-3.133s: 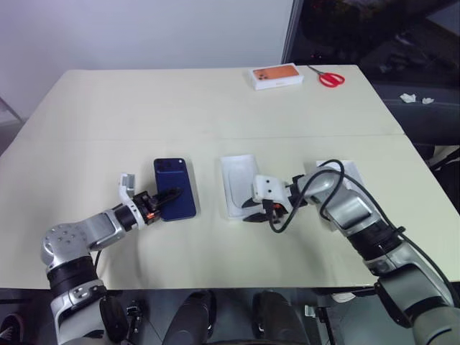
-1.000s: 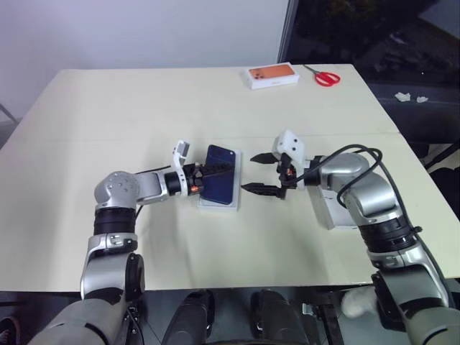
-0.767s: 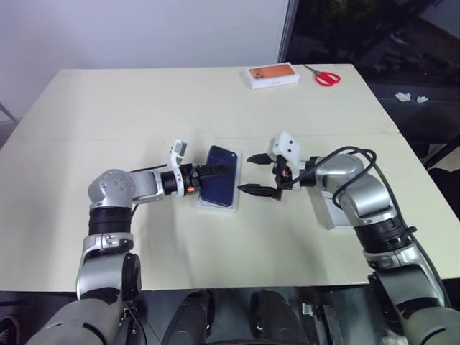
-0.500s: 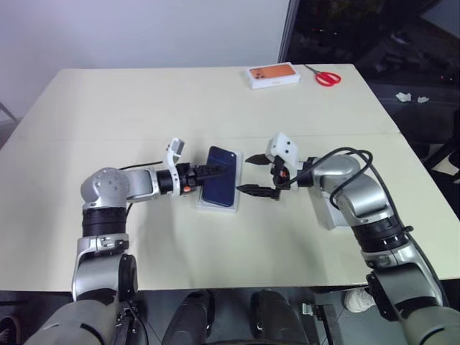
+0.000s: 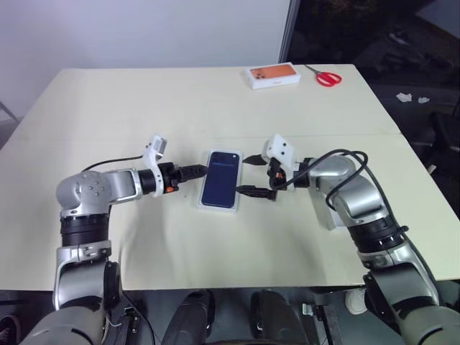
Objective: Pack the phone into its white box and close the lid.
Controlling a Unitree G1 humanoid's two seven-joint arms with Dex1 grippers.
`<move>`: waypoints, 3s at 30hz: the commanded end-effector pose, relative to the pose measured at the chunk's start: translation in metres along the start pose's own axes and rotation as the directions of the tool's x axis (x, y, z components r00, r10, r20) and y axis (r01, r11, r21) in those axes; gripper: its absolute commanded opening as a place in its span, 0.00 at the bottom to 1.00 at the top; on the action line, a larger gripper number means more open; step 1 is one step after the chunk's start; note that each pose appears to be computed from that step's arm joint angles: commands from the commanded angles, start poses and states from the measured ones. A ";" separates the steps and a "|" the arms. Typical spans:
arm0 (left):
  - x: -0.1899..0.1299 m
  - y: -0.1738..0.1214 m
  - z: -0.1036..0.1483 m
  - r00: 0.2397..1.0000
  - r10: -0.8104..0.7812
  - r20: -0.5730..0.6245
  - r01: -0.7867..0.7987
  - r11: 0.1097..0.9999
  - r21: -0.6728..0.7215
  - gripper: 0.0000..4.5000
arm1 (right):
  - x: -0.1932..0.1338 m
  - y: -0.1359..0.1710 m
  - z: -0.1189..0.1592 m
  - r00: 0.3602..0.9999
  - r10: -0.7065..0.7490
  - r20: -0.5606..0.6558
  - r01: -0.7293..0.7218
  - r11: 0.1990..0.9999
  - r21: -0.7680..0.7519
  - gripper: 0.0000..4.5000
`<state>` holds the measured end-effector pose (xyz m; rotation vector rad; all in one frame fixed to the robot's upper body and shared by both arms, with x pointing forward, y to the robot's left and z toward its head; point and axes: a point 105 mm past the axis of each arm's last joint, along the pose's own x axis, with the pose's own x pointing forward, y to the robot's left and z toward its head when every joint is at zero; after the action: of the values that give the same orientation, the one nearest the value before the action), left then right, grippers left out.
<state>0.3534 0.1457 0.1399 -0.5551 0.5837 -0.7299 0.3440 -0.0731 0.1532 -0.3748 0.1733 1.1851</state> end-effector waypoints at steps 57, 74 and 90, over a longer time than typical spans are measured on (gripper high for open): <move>0.092 -0.032 -0.070 0.973 -0.027 -0.228 0.105 0.936 0.336 0.00 | -0.052 -0.042 -0.067 0.903 -0.240 -0.355 0.137 0.947 -0.290 0.01; 0.094 -0.040 -0.079 0.971 -0.042 -0.235 0.122 0.934 0.335 0.00 | -0.051 -0.046 -0.070 0.902 -0.244 -0.355 0.143 0.947 -0.288 0.01; 0.036 -0.011 -0.012 1.000 -0.007 -0.002 0.007 0.889 0.458 0.00 | -0.092 -0.028 -0.009 0.954 -0.214 -0.209 0.209 0.977 -0.047 0.01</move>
<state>0.3602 0.0994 0.1021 -0.1217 0.4983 -0.8273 0.3480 -0.1704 0.1525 -0.6437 0.3509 0.9139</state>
